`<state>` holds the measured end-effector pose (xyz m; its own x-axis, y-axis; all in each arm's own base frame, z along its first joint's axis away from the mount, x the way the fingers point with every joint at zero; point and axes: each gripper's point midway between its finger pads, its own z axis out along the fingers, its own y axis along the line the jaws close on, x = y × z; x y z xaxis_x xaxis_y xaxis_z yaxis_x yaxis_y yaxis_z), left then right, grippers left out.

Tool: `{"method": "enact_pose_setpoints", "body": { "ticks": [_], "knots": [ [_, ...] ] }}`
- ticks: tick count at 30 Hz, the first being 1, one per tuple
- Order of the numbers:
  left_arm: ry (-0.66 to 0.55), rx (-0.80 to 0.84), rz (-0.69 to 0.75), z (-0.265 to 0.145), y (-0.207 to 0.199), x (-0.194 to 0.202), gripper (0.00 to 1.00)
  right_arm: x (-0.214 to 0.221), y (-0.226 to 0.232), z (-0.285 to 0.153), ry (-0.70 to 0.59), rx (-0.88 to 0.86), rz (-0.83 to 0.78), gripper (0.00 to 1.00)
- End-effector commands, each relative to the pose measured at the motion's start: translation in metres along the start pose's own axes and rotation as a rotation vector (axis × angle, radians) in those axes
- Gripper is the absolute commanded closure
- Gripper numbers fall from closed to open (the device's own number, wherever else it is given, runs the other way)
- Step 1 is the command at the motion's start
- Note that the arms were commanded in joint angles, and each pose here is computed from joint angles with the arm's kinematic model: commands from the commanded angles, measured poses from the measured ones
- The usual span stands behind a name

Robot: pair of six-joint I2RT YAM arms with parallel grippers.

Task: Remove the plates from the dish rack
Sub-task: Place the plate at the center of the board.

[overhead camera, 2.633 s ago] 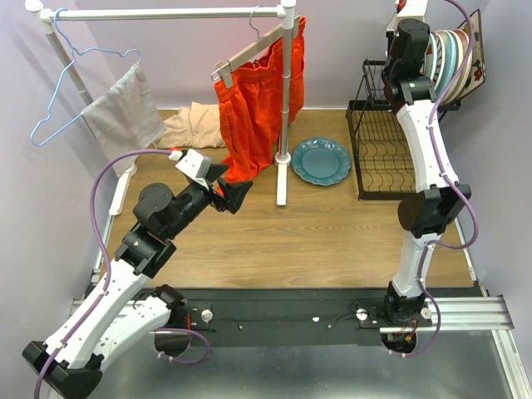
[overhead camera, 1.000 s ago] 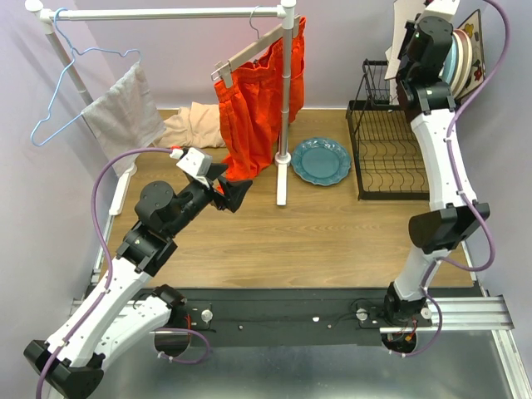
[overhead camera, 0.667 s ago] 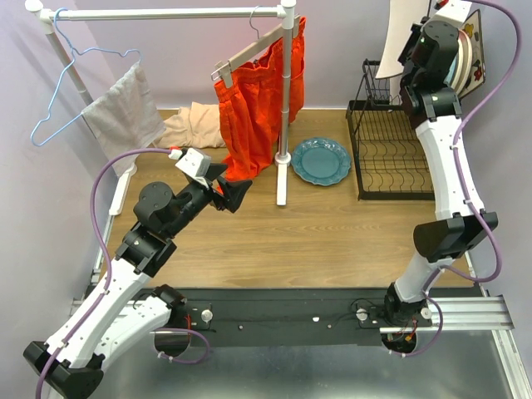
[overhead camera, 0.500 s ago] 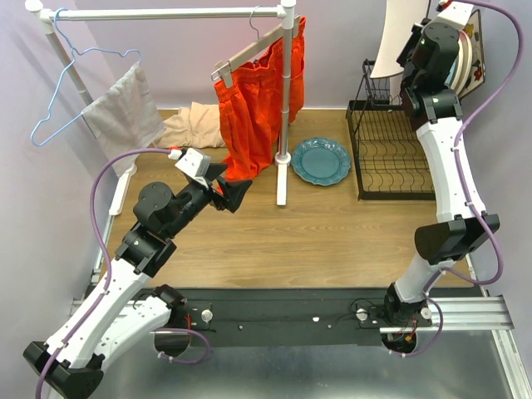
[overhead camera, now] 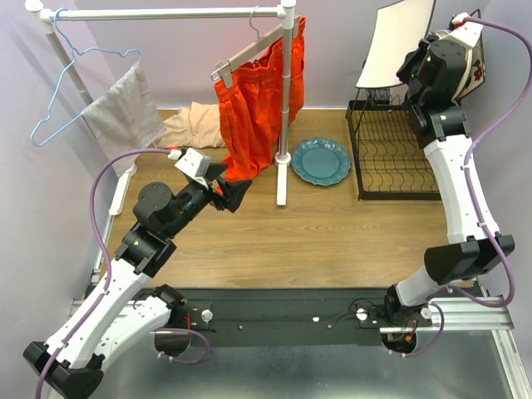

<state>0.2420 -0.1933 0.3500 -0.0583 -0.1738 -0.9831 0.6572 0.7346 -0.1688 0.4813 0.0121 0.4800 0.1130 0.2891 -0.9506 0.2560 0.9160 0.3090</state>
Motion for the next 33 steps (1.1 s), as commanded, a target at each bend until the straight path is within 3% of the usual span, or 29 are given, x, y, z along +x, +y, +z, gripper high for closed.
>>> {"method": "enact_pose_setpoints", "body": {
  "ticks": [1, 15, 16, 33],
  "knots": [
    [-0.024, 0.01, 0.0, -0.003, -0.002, -0.005, 0.15, -0.091, 0.022, -0.044, -0.229, -0.147, 0.241, 0.99],
    [-0.017, 0.004, -0.004, -0.002, 0.0, -0.003, 0.15, -0.039, 0.013, -0.106, -0.065, -0.257, 0.428, 0.99],
    [-0.018, 0.003, -0.003, -0.002, 0.0, -0.004, 0.15, -0.018, 0.008, -0.105, -0.026, -0.242, 0.42, 0.99],
    [-0.013, -0.005, -0.001, -0.001, 0.001, -0.003, 0.15, 0.073, -0.007, -0.181, 0.249, -0.359, 0.454, 0.99]
  ]
}}
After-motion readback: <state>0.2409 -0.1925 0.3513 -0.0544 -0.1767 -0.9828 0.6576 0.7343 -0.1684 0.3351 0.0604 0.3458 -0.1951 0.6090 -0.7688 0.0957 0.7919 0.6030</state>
